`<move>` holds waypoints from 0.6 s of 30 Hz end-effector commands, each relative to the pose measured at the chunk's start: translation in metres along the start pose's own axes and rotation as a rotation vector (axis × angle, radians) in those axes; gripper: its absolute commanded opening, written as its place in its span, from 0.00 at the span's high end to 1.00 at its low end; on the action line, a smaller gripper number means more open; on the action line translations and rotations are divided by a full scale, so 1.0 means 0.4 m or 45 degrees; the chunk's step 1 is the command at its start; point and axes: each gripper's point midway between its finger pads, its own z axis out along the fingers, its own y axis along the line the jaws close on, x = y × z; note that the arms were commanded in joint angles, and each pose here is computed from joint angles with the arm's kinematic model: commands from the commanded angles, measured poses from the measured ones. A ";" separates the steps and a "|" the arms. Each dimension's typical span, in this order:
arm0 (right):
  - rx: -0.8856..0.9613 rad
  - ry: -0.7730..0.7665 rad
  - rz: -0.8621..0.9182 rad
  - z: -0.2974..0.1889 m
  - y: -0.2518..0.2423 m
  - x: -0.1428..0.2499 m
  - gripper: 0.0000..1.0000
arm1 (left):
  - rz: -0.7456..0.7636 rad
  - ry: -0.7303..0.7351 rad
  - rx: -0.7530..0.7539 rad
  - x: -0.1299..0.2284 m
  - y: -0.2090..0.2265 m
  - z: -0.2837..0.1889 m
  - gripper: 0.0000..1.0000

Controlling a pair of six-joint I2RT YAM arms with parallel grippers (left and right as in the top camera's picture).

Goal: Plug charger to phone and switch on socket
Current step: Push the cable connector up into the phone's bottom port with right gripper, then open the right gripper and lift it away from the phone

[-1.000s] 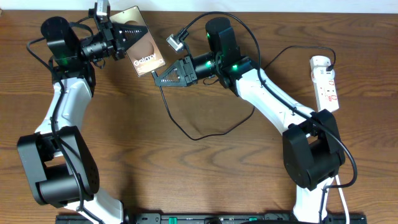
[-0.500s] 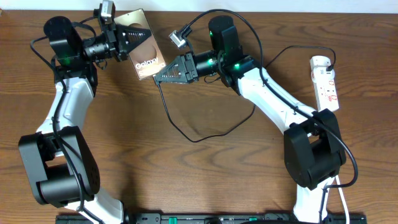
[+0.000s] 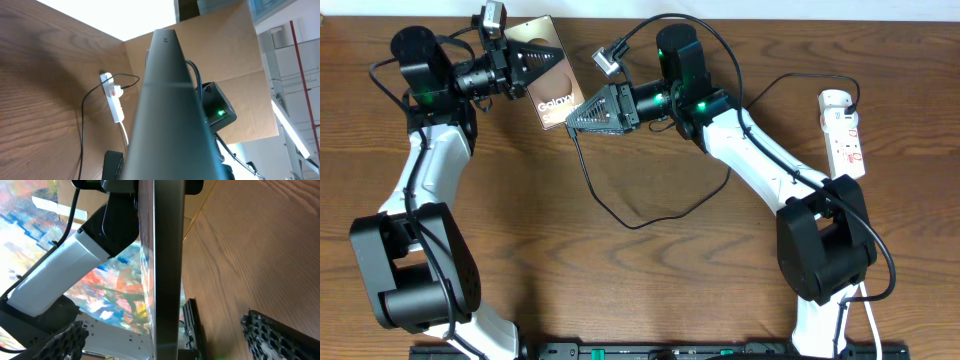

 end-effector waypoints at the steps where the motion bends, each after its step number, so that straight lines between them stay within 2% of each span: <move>1: -0.010 0.009 -0.004 -0.006 -0.005 0.000 0.01 | 0.058 0.031 0.016 0.007 -0.024 0.004 0.93; 12: 0.015 -0.044 0.002 -0.049 -0.021 -0.025 0.01 | 0.088 -0.014 0.000 -0.009 -0.018 -0.003 0.93; 18: 0.029 -0.079 0.006 -0.083 -0.031 -0.042 0.01 | 0.064 -0.086 -0.031 -0.038 0.005 -0.043 0.93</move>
